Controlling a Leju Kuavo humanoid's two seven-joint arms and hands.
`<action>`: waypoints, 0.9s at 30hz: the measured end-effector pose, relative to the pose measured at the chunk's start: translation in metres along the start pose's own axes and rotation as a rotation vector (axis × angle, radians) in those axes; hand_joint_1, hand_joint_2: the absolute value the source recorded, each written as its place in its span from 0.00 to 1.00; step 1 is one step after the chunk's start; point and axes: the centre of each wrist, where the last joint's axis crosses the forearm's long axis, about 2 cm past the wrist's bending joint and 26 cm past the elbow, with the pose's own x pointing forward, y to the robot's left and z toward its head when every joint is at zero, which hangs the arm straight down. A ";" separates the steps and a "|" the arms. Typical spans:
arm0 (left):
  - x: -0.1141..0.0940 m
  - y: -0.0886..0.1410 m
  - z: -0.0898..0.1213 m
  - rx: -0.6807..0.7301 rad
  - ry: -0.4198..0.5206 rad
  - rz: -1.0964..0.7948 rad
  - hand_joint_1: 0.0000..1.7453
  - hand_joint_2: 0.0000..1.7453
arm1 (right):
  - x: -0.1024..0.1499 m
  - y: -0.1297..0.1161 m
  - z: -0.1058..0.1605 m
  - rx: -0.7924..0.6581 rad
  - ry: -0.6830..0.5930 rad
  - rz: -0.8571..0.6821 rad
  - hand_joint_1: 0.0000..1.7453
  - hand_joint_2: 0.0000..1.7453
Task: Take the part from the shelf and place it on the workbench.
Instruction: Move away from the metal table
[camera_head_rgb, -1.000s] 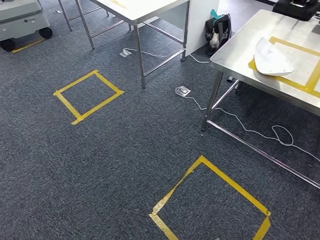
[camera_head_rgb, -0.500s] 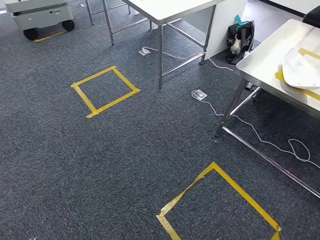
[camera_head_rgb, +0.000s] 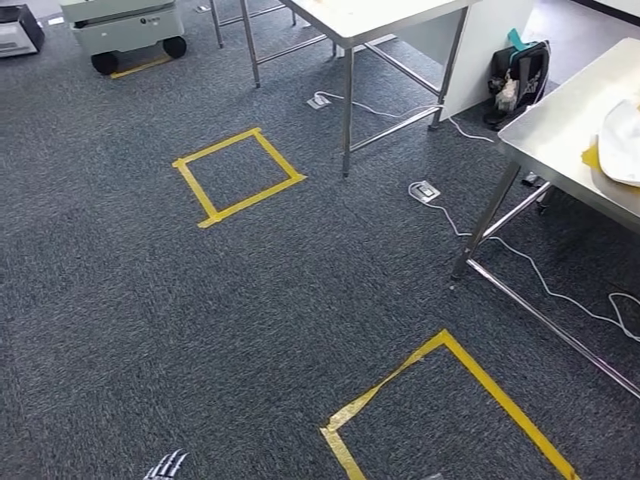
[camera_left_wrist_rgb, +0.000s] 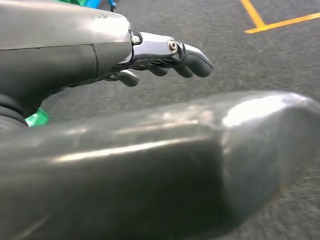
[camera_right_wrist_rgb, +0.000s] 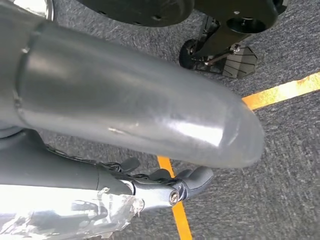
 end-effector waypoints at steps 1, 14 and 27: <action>0.004 0.000 -0.003 -0.001 -0.012 0.003 0.00 0.00 | 0.000 0.000 0.000 -0.002 0.000 0.001 0.00 0.00; 0.029 -0.013 -0.007 -0.072 -0.030 0.096 0.00 0.00 | -0.001 0.002 0.001 -0.017 0.016 -0.014 0.00 0.00; 0.018 -0.016 0.003 -0.150 0.220 0.172 0.00 0.00 | -0.003 0.005 0.003 -0.024 0.032 -0.029 0.00 0.00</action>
